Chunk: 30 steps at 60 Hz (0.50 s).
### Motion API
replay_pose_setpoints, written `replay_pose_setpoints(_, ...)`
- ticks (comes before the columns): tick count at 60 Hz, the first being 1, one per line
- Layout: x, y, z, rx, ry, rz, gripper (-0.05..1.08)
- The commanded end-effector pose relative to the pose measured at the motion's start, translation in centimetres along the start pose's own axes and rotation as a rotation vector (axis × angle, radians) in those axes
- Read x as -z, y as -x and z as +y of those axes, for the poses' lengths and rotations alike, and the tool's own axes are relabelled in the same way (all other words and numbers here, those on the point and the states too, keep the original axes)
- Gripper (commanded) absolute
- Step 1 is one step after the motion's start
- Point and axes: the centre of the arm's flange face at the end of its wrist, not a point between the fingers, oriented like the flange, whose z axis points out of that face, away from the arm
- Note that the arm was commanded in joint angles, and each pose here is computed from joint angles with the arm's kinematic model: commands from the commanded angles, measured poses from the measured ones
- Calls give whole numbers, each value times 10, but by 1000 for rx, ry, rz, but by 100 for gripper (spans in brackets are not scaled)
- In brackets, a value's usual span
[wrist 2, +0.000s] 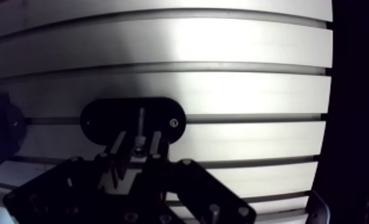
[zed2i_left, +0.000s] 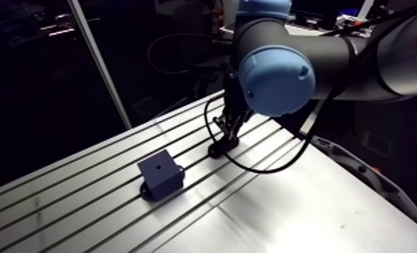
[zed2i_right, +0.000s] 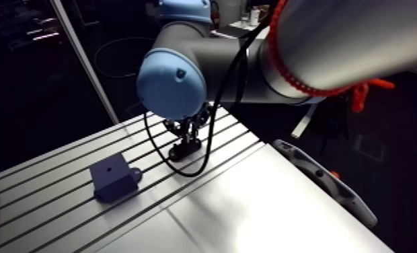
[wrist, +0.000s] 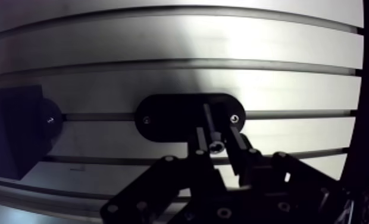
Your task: Pick up the M10 bolt and insert it into the hole until fully seated.
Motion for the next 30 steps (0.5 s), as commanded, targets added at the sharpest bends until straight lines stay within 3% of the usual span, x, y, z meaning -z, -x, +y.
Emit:
replay_pose_setpoints(1,0,1,0,-3,0,-1,69)
replay_pose_setpoints(30,7,-1,-1,-1,5,12,82)
